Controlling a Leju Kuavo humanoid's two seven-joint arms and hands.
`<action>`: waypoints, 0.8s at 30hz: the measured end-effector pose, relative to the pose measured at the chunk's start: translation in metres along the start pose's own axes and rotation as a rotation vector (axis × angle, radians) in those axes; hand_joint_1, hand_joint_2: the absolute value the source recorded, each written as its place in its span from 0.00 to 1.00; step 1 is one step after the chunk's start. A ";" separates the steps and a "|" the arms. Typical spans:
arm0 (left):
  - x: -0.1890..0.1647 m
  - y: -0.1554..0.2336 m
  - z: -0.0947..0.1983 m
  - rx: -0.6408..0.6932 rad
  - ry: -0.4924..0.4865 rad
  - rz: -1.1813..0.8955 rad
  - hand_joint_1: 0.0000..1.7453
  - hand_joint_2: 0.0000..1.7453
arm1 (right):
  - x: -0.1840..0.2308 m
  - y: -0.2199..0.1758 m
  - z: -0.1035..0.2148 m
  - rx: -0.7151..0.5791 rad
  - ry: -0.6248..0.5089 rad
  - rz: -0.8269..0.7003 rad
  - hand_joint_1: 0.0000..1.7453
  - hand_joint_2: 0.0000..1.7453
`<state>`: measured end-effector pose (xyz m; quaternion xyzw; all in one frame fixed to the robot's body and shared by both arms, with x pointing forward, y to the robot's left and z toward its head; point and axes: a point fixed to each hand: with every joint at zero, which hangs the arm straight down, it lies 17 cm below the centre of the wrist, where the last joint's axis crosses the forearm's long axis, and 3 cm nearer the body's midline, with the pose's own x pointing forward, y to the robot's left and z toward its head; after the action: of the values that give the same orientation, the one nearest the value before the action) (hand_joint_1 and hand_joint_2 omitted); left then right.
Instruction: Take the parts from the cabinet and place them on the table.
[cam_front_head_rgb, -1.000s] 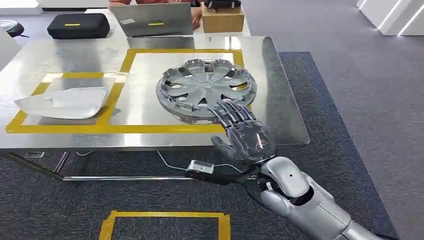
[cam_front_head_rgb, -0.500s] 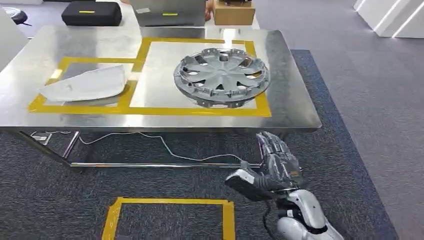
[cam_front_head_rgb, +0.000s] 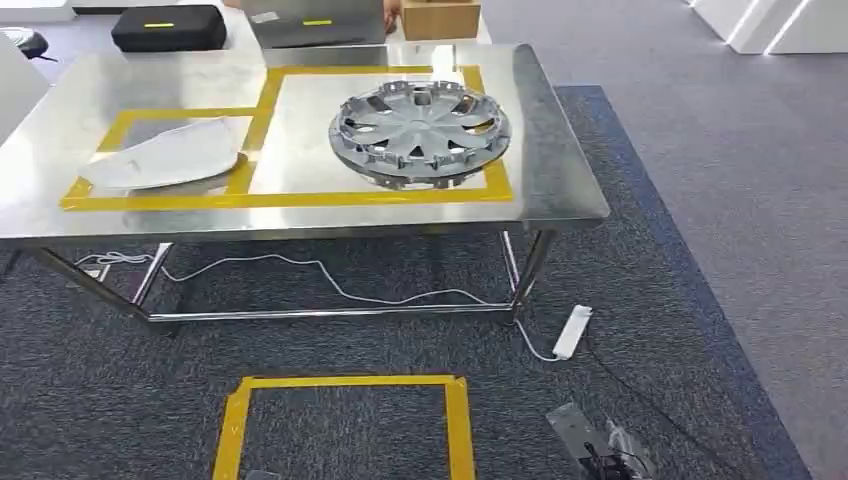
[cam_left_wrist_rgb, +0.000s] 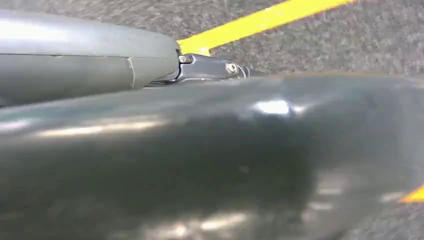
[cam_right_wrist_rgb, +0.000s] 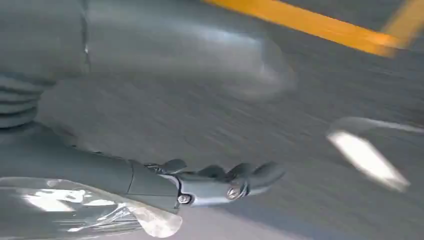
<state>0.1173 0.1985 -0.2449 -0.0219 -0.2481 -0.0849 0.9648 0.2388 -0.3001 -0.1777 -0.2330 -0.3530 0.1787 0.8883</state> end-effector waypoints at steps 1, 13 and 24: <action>-0.004 0.010 0.001 0.013 0.000 -0.004 0.00 0.00 | -0.025 0.009 -0.001 0.034 0.070 -0.026 0.00 0.00; -0.017 0.054 -0.012 0.100 0.022 -0.144 0.00 0.00 | -0.137 0.058 0.024 0.194 0.435 -0.083 0.00 0.00; -0.046 0.042 -0.002 0.155 0.182 -0.207 0.00 0.00 | -0.118 0.066 0.016 0.240 0.446 -0.020 0.00 0.00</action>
<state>0.0863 0.2470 -0.2684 0.0859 -0.1665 -0.1662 0.9681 0.1364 -0.2979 -0.2670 -0.1563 -0.1268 0.1547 0.9673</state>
